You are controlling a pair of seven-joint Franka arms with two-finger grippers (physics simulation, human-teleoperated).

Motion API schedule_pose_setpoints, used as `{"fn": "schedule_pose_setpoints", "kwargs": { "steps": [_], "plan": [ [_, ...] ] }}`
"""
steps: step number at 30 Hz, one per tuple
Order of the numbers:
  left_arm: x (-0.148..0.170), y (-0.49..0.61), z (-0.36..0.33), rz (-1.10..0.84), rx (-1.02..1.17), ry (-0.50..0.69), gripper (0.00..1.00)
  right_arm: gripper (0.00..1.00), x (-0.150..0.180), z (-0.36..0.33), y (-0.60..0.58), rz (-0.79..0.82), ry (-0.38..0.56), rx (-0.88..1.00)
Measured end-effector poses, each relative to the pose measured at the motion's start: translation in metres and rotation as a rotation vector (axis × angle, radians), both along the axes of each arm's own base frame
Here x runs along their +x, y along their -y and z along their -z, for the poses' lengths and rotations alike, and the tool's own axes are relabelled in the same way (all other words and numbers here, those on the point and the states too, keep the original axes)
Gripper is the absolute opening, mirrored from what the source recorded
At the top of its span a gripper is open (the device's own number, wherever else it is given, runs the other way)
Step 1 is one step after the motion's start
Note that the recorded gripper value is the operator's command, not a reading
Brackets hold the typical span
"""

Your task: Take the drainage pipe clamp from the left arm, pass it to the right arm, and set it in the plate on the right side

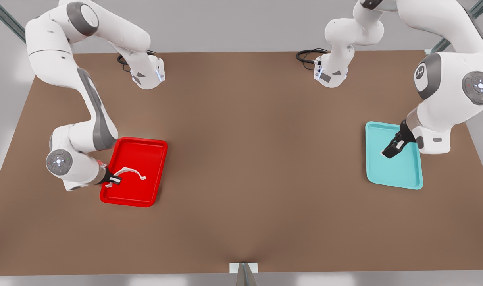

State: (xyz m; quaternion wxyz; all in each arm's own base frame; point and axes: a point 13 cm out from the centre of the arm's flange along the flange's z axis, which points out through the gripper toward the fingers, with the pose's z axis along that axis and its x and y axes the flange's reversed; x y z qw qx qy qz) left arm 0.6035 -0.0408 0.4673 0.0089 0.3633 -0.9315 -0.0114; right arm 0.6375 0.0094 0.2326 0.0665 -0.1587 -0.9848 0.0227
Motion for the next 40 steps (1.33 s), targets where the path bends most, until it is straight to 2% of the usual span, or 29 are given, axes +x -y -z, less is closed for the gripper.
{"fn": "schedule_pose_setpoints", "kwargs": {
  "steps": [5,11,18,19,20,21,23,24,26,27,29,31,33,36,38,40],
  "plan": [
    [-0.004,0.002,0.018,0.188,-0.013,-0.055,1.00,0.21,-0.032,0.028,0.010,-0.138,-0.083,0.044],
    [0.001,0.005,0.025,0.356,-0.035,-0.062,1.00,0.21,-0.045,0.060,0.020,-0.249,-0.147,0.091],
    [0.004,0.006,0.025,0.494,-0.044,-0.052,1.00,0.21,-0.050,0.131,0.023,-0.399,-0.200,0.117],
    [0.004,0.006,0.025,0.510,-0.045,-0.051,1.00,0.67,-0.051,0.137,0.025,-0.415,-0.203,0.115],
    [0.004,0.006,0.025,0.524,-0.046,-0.051,1.00,1.00,-0.050,0.141,0.026,-0.428,-0.203,0.110],
    [0.004,0.007,0.025,0.538,-0.047,-0.050,1.00,1.00,-0.047,0.139,0.025,-0.442,-0.194,0.102],
    [0.004,0.007,0.024,0.563,-0.049,-0.048,1.00,1.00,-0.020,0.106,0.019,-0.469,-0.123,0.074],
    [0.004,0.007,0.024,0.575,-0.050,-0.048,1.00,1.00,0.005,0.068,0.012,-0.473,-0.054,0.072],
    [0.004,0.007,0.024,0.596,-0.051,-0.047,1.00,1.00,0.051,-0.048,0.006,-0.466,0.111,0.051],
    [0.004,0.008,0.024,0.606,-0.051,-0.047,1.00,1.00,0.054,-0.117,0.008,-0.453,0.177,-0.018],
    [0.004,0.010,0.024,0.628,-0.052,-0.047,1.00,1.00,0.029,-0.196,0.015,-0.370,0.197,-0.161],
    [0.004,0.011,0.024,0.645,-0.053,-0.047,1.00,1.00,-0.004,-0.235,0.014,-0.300,0.199,-0.127],
    [0.004,0.011,0.024,0.659,-0.054,-0.047,1.00,1.00,-0.032,-0.238,0.007,-0.275,0.154,-0.044],
    [0.004,0.012,0.024,0.678,-0.055,-0.047,1.00,1.00,-0.055,-0.252,-0.047,-0.355,0.106,0.040],
    [0.004,0.012,0.024,0.689,-0.055,-0.047,1.00,1.00,-0.059,-0.269,-0.101,-0.456,0.123,0.058],
    [0.004,0.012,0.024,0.699,-0.055,-0.047,1.00,1.00,-0.057,-0.271,-0.101,-0.457,0.129,0.065]
  ]
}}
